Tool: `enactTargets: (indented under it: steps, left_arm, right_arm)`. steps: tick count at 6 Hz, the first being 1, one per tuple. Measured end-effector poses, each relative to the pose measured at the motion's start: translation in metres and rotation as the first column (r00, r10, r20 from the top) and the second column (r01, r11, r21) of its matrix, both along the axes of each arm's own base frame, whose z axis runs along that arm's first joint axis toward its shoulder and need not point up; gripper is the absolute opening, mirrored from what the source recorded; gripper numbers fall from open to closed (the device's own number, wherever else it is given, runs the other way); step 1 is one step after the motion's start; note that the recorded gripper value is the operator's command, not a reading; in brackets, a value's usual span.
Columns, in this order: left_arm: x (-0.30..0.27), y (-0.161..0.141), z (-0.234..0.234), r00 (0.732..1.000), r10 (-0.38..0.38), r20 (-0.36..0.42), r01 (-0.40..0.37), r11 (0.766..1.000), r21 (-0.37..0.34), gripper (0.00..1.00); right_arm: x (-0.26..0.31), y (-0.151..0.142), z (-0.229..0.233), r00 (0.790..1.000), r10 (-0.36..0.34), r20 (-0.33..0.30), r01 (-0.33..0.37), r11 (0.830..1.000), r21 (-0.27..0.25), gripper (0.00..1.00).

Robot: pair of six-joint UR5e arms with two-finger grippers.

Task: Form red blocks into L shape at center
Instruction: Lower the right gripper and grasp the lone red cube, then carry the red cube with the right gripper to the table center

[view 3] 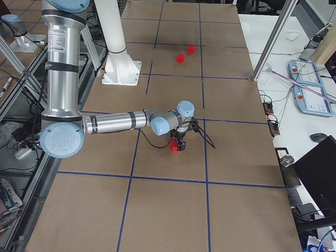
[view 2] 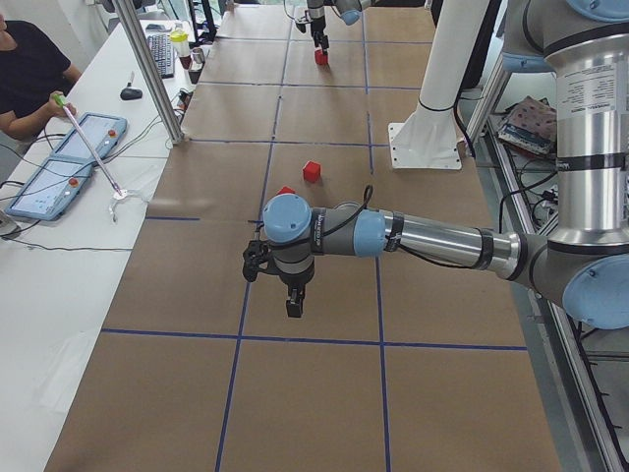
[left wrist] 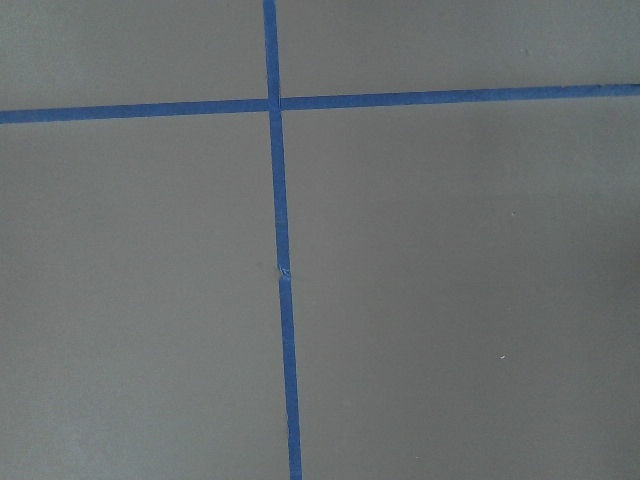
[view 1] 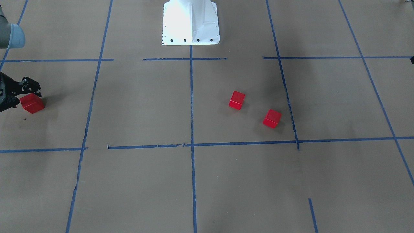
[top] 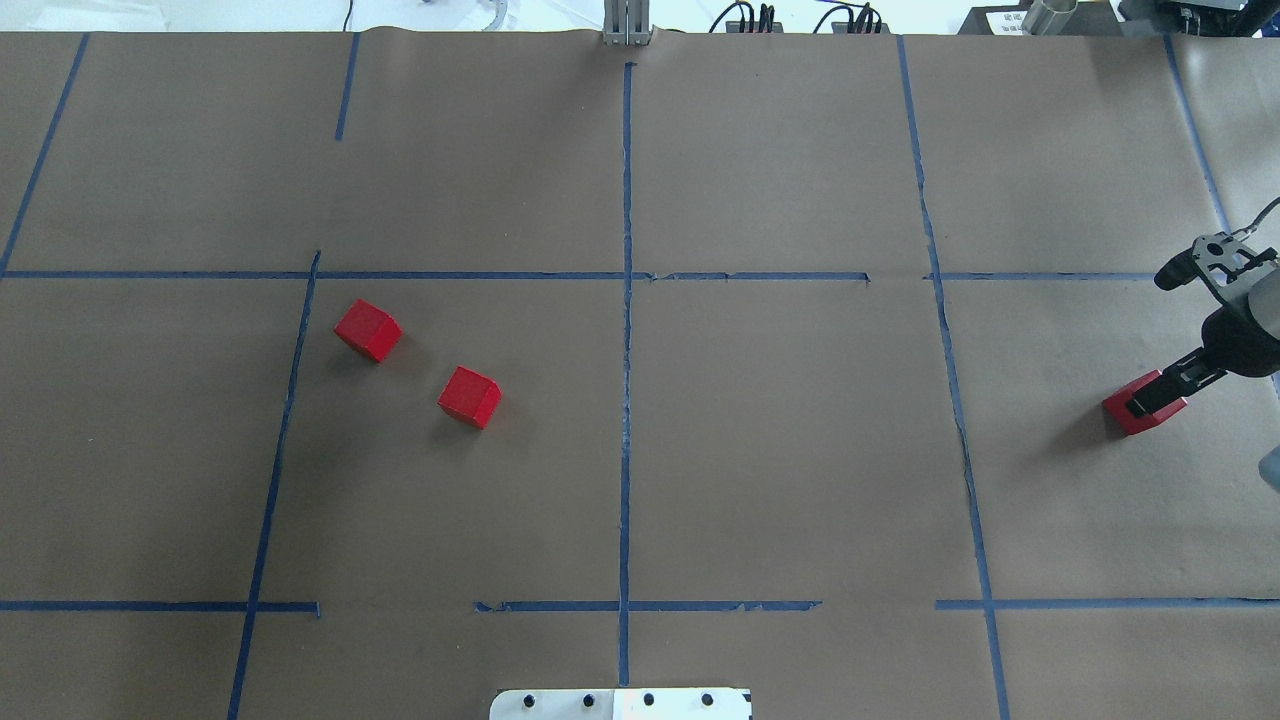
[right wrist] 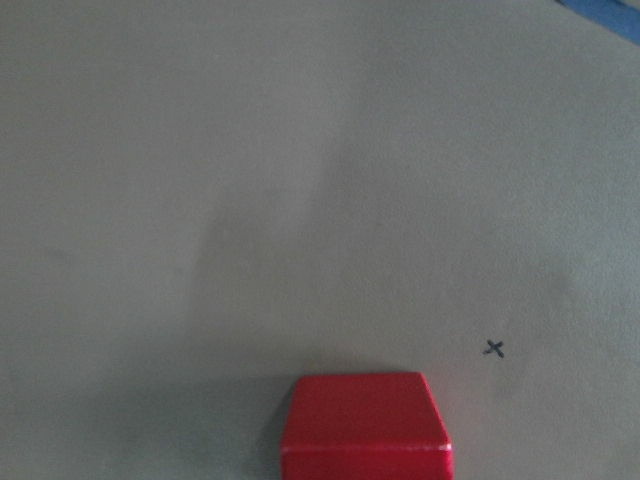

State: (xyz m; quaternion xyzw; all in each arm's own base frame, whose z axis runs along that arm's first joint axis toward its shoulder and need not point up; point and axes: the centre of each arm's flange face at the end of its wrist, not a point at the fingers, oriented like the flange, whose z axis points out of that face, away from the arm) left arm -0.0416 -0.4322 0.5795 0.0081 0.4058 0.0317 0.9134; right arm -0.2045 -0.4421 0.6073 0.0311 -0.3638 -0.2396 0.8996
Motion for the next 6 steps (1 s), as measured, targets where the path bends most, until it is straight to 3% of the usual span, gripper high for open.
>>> enactTargets:
  steps: [1, 3, 4, 6]
  left_arm:
    - [0.000, 0.000, -0.001, 1.000, 0.000, 0.000, 0.000, 1.000, 0.002, 1.00]
    - [0.000, 0.000, -0.002, 1.000, 0.000, -0.001, 0.000, 1.000, 0.004, 1.00]
    - [0.000, 0.000, -0.002, 1.000, 0.000, -0.001, 0.000, 1.000, 0.004, 1.00]
    - [0.000, 0.000, -0.005, 1.000, -0.001, -0.003, 0.001, 1.000, 0.009, 1.00]
  right_arm:
    - [-0.005, 0.002, 0.004, 1.000, -0.009, -0.013, 0.009, 1.000, 0.001, 0.86]
    - [-0.009, 0.004, 0.006, 1.000, -0.017, -0.021, 0.017, 1.000, 0.002, 0.08]
    - [-0.009, 0.004, 0.004, 1.000, -0.017, -0.019, 0.017, 1.000, 0.006, 0.00]
    - [-0.015, 0.002, -0.040, 0.999, 0.042, 0.019, -0.043, 0.999, 0.011, 0.00]
